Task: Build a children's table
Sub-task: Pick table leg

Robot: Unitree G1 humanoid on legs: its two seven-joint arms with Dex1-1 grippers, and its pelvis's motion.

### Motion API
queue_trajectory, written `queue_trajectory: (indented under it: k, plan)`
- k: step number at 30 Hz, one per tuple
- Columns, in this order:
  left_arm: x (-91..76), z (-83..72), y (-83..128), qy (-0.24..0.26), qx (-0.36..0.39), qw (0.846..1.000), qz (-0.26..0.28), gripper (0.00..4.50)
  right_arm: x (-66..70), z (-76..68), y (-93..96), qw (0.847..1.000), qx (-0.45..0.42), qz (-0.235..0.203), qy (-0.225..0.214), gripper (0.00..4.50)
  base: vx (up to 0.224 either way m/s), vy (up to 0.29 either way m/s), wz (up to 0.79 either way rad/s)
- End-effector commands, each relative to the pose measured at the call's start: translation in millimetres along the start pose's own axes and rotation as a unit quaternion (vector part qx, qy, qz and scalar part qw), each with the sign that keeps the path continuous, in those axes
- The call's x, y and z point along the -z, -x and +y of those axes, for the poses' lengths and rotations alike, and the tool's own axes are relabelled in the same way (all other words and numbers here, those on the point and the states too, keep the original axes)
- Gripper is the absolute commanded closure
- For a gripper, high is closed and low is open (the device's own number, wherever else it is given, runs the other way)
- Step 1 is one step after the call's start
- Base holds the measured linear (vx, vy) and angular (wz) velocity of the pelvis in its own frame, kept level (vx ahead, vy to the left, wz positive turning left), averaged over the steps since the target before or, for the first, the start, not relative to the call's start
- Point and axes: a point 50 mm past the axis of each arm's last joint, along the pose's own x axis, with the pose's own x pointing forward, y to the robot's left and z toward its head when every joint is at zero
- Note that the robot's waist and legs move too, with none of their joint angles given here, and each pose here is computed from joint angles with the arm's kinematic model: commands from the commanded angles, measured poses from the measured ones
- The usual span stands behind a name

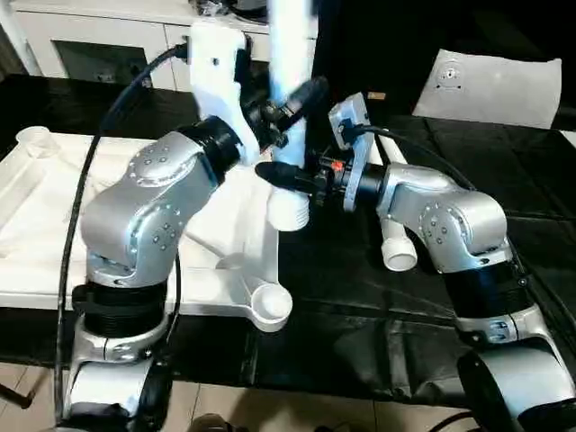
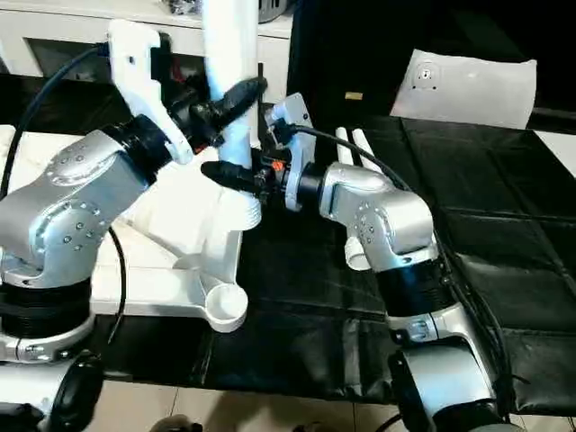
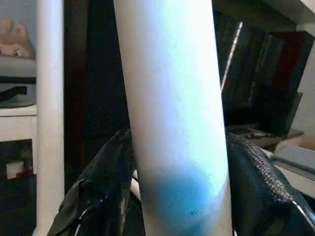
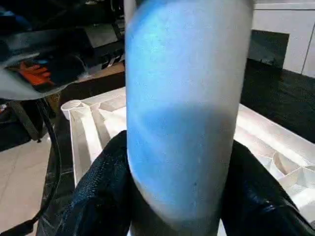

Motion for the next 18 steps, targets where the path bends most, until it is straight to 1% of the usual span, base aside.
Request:
queue_trajectory:
  k: [1,4,11,13,16,18]
  plan:
    - [0.1,10.0,0.8,0.006,-0.036,0.999,0.004,1.99,-17.9,2.8,0.1,0.999,-0.009,-0.03,0.027,2.62,0.0,0.0,0.0]
    - [-1.5,8.2,0.5,0.013,-0.031,0.999,-0.006,1.99,-17.7,2.5,0.4,0.999,-0.007,-0.031,0.027,2.62,0.0,0.0,0.0]
    - [-4.1,6.8,0.5,0.015,-0.018,1.0,-0.014,1.99,-18.2,2.7,-0.5,0.999,-0.007,-0.036,0.026,2.62,0.0,0.0,0.0]
    - [-4.5,6.6,-0.3,0.036,-0.016,0.999,-0.014,1.99,-18.0,2.8,-0.6,0.999,-0.005,-0.038,0.026,2.62,0.0,0.0,0.0]
    - [-5.4,8.7,-2.2,0.044,-0.023,0.999,-0.007,1.99,-18.0,2.0,-0.3,0.999,0.003,-0.038,0.026,2.62,0.0,0.0,0.0]
    - [-5.2,11.8,-3.8,0.051,-0.029,0.998,-0.001,1.99,-18.1,0.4,-0.2,0.999,0.01,-0.039,0.018,2.62,0.0,0.0,0.0]
